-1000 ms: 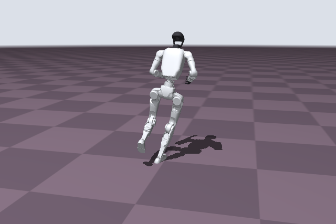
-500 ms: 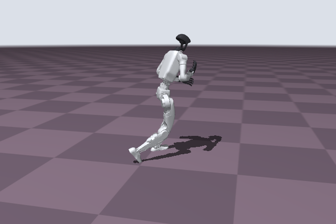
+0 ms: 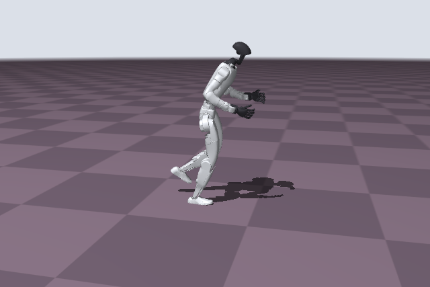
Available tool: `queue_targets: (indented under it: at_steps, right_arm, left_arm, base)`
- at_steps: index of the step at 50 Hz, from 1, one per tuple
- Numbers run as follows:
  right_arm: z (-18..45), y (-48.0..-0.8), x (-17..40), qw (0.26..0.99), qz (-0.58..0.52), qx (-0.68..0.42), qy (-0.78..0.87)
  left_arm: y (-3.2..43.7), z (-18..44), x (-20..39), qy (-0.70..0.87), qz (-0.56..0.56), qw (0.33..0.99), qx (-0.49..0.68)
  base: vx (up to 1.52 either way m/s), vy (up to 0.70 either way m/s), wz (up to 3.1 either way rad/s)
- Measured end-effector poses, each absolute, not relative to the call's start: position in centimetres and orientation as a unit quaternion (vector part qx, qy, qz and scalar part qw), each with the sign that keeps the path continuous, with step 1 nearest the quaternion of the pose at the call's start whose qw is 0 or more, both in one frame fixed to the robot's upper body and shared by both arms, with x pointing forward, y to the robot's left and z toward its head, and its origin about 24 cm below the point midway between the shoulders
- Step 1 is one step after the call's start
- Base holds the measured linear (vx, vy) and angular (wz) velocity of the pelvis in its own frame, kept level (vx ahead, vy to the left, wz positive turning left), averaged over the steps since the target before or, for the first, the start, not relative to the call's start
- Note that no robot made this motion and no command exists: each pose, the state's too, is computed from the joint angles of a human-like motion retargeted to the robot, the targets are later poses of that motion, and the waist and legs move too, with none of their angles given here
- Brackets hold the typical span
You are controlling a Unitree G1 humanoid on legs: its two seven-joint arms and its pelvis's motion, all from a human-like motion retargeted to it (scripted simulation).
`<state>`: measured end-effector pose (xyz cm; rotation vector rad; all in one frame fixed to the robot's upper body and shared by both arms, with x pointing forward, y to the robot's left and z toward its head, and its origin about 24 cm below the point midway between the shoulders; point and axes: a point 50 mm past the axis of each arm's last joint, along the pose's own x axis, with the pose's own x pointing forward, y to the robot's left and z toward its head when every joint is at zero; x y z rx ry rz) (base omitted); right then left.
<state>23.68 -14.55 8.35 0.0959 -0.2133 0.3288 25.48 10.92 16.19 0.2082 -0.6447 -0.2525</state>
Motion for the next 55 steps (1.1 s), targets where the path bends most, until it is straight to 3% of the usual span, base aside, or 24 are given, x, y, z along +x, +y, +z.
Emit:
queue_targets:
  at_steps: [3,7,10,13,18,21,24,28,34,37,39,40,43,45,47,49,55]
  right_arm:
    - [16.5,-10.4,25.7,0.929,0.217,0.152,-0.258]
    - [24.4,-8.0,23.8,0.823,0.251,0.317,-0.399]
    - [26.8,-7.1,22.2,0.778,0.312,0.332,-0.432]
    - [25.8,-6.2,21.6,0.781,0.381,0.279,-0.409]
    - [19.3,-6.0,21.8,0.843,0.413,0.173,-0.299]
    - [13.4,-9.2,22.0,0.926,0.287,0.083,-0.23]
    - [9.5,-14.1,20.0,0.971,0.172,0.074,-0.149]
    - [9.5,-17.9,17.7,0.979,0.164,0.043,-0.11]
    - [9.6,-21.0,17.6,0.987,0.15,-0.01,-0.054]
    - [9.8,-22.3,17.9,0.991,0.112,-0.041,-0.063]
    - [9.8,-22.4,18.3,0.992,0.084,-0.041,-0.085]
    - [9.5,-22.3,18.5,0.992,0.072,-0.037,-0.097]
    - [9.2,-19.1,22.0,0.988,0.104,-0.012,-0.117]
    - [11.9,-16.4,24.0,0.972,0.139,-0.029,-0.189]
    - [16.4,-12.8,25.0,0.936,0.209,0.022,-0.281]
    - [20.5,-10.3,24.4,0.897,0.249,0.113,-0.348]
    - [26.2,-6.5,21.0,0.796,0.358,0.218,-0.437]
  left_arm:
    - [15.9,10.4,21.5,-0.162,-0.109,0.98,0.031]
    - [21.8,8.1,15.4,-0.032,-0.106,0.992,0.06]
    - [24.5,8.3,13.2,0.045,-0.141,0.985,0.088]
    - [25.5,8.1,12.7,0.081,-0.166,0.979,0.091]
    - [22.1,7.3,17.1,0.002,-0.206,0.976,0.071]
    - [18.0,11.0,22.4,-0.159,-0.194,0.959,0.134]
    - [13.0,18.8,26.1,-0.353,-0.165,0.908,0.153]
    - [7.9,27.1,25.3,-0.515,-0.197,0.828,0.101]
    - [6.2,29.8,24.0,-0.529,-0.312,0.785,0.082]
    - [6.3,28.0,24.7,-0.491,-0.32,0.81,0.028]
    - [7.2,25.3,26.1,-0.457,-0.25,0.853,0.038]
    - [8.4,23.3,26.9,-0.443,-0.175,0.876,0.081]
    - [10.8,14.6,27.4,-0.258,-0.174,0.947,0.082]
    - [14.3,9.6,25.7,-0.16,-0.115,0.972,0.128]
    - [15.8,7.9,22.4,-0.113,-0.177,0.978,-0.006]
    - [18.4,6.7,19.6,-0.053,-0.142,0.984,-0.098]
    - [24.7,5.5,13.4,0.042,-0.06,0.992,-0.106]
  base:
    - [0.89,-0.06,-2.03]
    - [0.96,0.06,-2.06]
    - [0.98,0.23,-1.14]
    - [1.01,0.32,0.02]
    - [1.06,0.31,0.88]
    - [1.02,0.19,0.51]
    - [0.95,0.16,1.0]
    - [0.96,0.03,1.37]
    - [1.1,-0.23,0.88]
    - [1.2,-0.32,0.2]
    - [1.17,-0.29,-0.47]
    - [1.14,-0.26,-0.95]
    - [1.05,-0.22,-1.4]
    - [1.0,-0.15,-1.43]
    - [0.96,-0.11,-1.17]
    - [0.99,-0.05,-1.18]
    - [1.05,0.1,-1.1]
